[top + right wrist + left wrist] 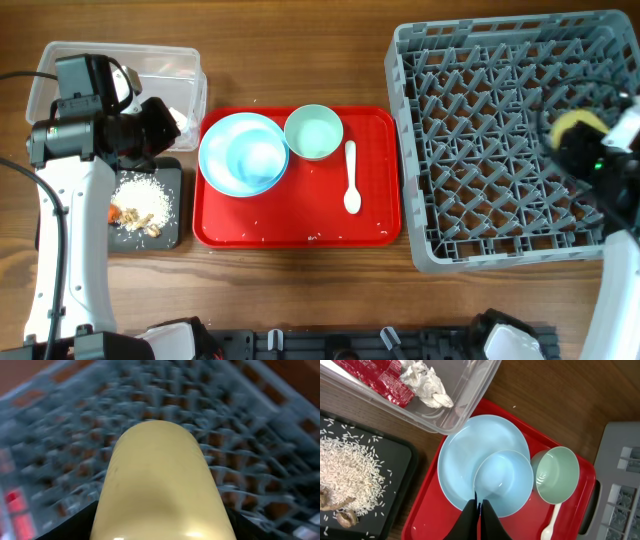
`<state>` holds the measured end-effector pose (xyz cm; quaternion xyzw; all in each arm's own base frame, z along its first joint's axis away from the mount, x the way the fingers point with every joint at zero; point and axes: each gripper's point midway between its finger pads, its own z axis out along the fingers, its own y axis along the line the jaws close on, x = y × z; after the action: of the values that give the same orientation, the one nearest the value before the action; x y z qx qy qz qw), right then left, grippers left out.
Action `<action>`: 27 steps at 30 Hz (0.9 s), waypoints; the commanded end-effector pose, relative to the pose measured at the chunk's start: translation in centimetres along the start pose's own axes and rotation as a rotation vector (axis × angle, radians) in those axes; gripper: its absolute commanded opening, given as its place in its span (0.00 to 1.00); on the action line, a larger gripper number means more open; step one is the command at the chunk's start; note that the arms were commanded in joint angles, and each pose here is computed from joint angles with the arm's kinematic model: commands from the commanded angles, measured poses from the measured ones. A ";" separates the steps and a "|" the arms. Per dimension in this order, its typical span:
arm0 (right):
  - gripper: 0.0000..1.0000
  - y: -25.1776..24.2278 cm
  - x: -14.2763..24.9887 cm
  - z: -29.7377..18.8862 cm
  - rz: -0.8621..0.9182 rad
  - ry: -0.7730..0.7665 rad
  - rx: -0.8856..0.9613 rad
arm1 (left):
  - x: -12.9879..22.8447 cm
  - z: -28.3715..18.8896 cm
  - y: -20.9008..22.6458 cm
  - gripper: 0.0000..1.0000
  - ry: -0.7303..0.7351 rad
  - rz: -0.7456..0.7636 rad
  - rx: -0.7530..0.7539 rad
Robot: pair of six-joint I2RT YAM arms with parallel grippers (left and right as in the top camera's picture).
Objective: Sort waste into correct bins and load items into the dishwasher rack
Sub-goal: 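Lower the yellow cup into the gray rack with the right gripper, then reach the right gripper to the green bowl and grasp its rim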
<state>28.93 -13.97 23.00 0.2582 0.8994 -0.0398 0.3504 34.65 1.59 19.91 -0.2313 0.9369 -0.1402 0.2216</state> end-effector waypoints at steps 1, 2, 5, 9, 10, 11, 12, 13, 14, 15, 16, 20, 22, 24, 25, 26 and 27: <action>0.50 -4.8 0.4 2.5 0.119 0.076 0.140 | -0.2 -0.5 0.0 0.04 -0.017 0.025 -0.006; 0.50 -6.1 1.1 3.8 0.151 0.123 0.164 | -0.2 -0.4 0.0 0.04 -0.017 0.025 -0.006; 0.50 -8.4 2.5 6.0 0.234 0.199 0.222 | -0.2 -0.4 0.0 0.05 -0.017 0.024 -0.006; 0.59 -8.9 4.3 7.6 0.262 0.286 0.230 | -0.2 -0.4 0.0 0.05 -0.018 0.025 -0.006; 0.67 -8.9 4.7 7.7 0.263 0.304 0.232 | -0.2 -0.4 0.0 0.05 -0.017 0.025 -0.006; 0.71 -8.9 5.0 7.8 0.264 0.314 0.232 | -0.2 -0.4 0.0 0.05 -0.017 0.025 -0.006; 0.75 -8.9 5.0 7.8 0.264 0.316 0.232 | -0.2 -0.4 0.0 0.05 -0.017 0.025 -0.006; 0.77 -8.7 5.0 7.8 0.266 0.316 0.220 | -0.2 -0.4 0.0 0.06 -0.017 0.025 -0.006; 0.81 -8.4 4.9 7.9 0.270 0.316 0.199 | -0.2 -0.4 0.0 0.06 -0.017 0.025 -0.006; 0.86 -7.7 4.8 8.1 0.276 0.313 0.160 | -0.2 -0.4 0.0 0.09 -0.017 0.024 -0.006; 0.90 -7.3 4.6 8.2 0.279 0.309 0.135 | -0.2 -0.4 0.0 0.10 -0.017 0.024 -0.006; 0.91 -1.7 3.1 7.8 0.237 0.277 -0.174 | 0.0 -0.4 0.1 0.27 -0.011 0.023 -0.009; 0.91 3.2 0.9 5.8 0.149 0.200 -0.398 | 0.1 -0.4 0.1 0.33 -0.007 0.022 -0.010; 0.93 8.5 -1.1 3.1 0.018 0.116 -0.532 | 0.1 -0.4 0.2 0.46 -0.004 0.021 -0.012; 0.94 11.1 -1.5 1.8 -0.054 0.083 -0.581 | 0.2 -0.3 0.2 0.57 -0.001 0.020 -0.014; 0.94 14.6 -1.4 0.4 -0.143 0.052 -0.647 | 0.3 -0.3 0.4 0.63 0.003 0.018 -0.022; 0.94 19.0 -0.4 -0.7 -0.237 0.037 -0.707 | 0.4 -0.3 0.6 0.64 0.008 0.017 -0.031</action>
<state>37.38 -4.50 22.38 0.1195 0.9018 0.2033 0.3621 34.29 1.67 19.70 -0.2271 0.9403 -0.1342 0.2152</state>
